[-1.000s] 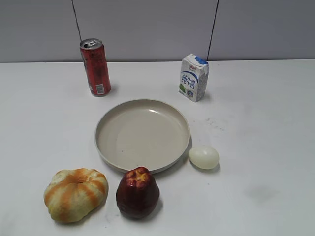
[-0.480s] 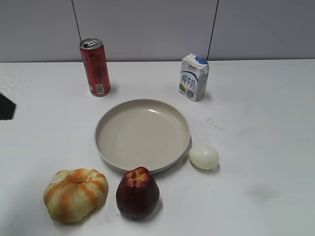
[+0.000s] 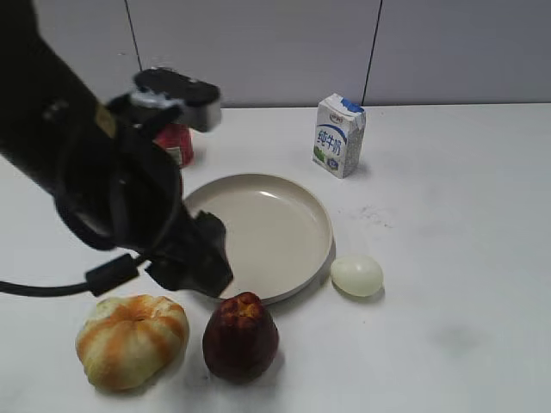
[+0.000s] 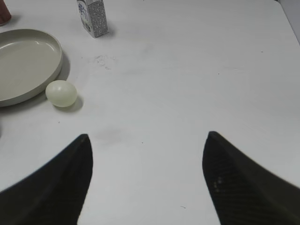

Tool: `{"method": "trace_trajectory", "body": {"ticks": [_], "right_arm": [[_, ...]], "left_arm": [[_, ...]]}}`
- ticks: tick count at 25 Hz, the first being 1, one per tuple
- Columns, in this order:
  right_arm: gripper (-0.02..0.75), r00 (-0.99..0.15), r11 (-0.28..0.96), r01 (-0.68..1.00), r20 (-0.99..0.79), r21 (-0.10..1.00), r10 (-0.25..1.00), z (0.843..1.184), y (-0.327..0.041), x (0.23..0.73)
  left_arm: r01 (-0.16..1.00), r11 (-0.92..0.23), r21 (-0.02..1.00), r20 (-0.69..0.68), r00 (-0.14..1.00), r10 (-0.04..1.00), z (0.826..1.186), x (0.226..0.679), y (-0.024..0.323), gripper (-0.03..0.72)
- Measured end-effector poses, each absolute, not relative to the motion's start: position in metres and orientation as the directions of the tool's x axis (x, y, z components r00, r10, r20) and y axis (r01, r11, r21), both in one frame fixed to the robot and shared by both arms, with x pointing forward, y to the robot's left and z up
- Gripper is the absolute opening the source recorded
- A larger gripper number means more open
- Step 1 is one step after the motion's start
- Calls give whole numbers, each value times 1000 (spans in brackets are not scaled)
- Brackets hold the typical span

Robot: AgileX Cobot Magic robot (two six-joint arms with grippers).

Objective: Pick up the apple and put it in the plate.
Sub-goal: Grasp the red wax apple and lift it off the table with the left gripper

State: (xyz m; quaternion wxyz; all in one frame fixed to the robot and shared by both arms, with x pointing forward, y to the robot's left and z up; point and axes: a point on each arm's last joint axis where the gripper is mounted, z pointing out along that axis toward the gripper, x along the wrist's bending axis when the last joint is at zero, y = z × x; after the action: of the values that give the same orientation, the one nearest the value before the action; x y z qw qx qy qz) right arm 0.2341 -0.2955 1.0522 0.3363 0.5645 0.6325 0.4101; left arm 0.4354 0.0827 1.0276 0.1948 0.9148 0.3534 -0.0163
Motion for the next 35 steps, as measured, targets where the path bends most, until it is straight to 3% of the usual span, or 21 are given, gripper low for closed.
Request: {"method": "trace_trajectory", "body": {"ticks": [7,21,24,27,35], "right_arm": [[585,-136,26,438,38,898,990,1052,-296,234],[585,-136,26,438,38,898,990,1052,-296,234],[585,-136,26,438,38,898,990,1052,-296,234],[585,-136,26,438,38,898,990,1052,-296,234],[585,-136,26,438,38,898,990,1052,-296,234]], "left_arm": [[498,-824,271,-68,864,499,998,421,44,692],[482,-854,194,-37,874,485,942,435,25,692],[485,-857,174,-39,873,486,934,436,24,660],[488,-855,174,-43,872,488,934,436,24,556],[498,-854,147,-63,867,495,939,432,27,557]]}}
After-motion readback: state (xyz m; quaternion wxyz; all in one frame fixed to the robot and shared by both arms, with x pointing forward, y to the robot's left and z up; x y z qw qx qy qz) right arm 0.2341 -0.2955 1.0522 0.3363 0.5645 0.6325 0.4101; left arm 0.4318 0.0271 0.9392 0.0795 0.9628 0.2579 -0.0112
